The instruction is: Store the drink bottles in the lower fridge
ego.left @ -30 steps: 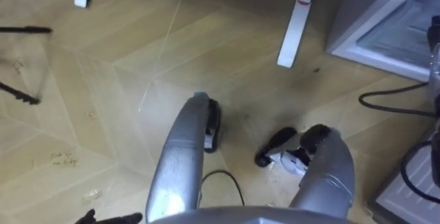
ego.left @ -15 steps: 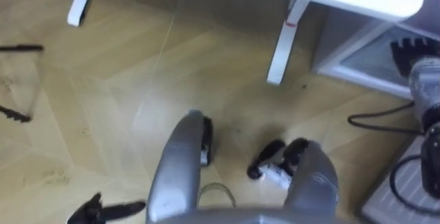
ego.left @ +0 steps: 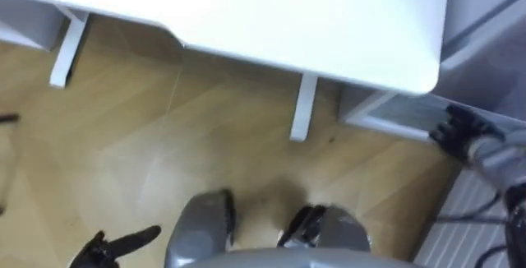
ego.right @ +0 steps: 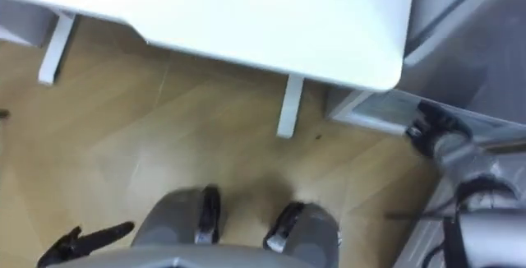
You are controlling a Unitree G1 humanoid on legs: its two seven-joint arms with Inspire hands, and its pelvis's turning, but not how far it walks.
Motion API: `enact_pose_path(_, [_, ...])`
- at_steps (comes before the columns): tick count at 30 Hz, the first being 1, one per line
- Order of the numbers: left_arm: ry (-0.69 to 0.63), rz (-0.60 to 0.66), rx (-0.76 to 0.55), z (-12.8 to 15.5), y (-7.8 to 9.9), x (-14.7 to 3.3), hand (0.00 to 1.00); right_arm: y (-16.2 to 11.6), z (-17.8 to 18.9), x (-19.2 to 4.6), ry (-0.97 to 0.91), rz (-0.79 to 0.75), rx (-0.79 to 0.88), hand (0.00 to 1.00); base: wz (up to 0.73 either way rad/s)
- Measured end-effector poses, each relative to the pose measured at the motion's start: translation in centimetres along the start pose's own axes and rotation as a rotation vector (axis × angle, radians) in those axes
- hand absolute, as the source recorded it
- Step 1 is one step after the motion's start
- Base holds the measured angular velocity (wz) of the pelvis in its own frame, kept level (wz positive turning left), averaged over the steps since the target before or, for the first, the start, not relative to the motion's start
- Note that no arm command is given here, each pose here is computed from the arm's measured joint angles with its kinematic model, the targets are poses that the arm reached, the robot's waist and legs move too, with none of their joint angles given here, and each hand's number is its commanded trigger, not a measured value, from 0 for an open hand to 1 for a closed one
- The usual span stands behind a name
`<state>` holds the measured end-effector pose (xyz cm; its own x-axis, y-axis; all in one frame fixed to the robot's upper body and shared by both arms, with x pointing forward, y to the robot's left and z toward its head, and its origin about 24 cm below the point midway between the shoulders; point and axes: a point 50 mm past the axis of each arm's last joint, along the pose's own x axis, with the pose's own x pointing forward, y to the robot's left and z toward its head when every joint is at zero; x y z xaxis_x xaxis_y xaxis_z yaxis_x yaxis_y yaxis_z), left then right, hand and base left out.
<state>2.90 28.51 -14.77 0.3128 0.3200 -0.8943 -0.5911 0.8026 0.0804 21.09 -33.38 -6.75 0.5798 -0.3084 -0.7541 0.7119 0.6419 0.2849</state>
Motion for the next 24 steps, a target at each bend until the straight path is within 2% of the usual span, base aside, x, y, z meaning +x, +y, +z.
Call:
enact_pose_path(3, [0.023,0.021,-0.028,-0.9,0.6,-0.2,0.00,-1.3,-0.6,-0.8,-0.020,0.008,-0.148,0.00,-0.40])
enact_pose_path(5, [0.030,0.024,-0.038,-1.2,0.9,-0.3,0.00,-1.6,-0.1,-1.2,-0.048,0.018,-0.138,0.00,-0.47])
enact_pose_path(8, [0.026,-0.013,-0.038,-1.1,0.2,-0.2,0.00,-2.1,0.5,-2.0,-0.108,0.021,-0.171,0.00,-0.43])
enact_pose_path(11, [0.037,-0.030,-0.050,-1.2,-0.2,-0.2,0.00,-1.7,2.9,-3.3,-0.257,0.014,-0.227,0.00,-0.29])
enact_pose_path(13, [0.059,-0.030,-0.043,-1.4,-0.2,-0.2,0.00,-2.1,4.1,-4.3,-0.358,-0.029,-0.257,0.00,-0.04])
enact_pose_path(17, [0.095,-0.018,-0.033,-2.2,0.3,-0.5,0.00,-2.8,4.9,-5.0,-0.434,-0.123,-0.324,0.00,-0.04])
enact_pose_path(24, [0.121,-0.002,0.049,-3.0,1.0,-0.9,0.00,-2.2,7.2,-7.0,-0.633,-0.272,-0.483,0.00,-0.04])
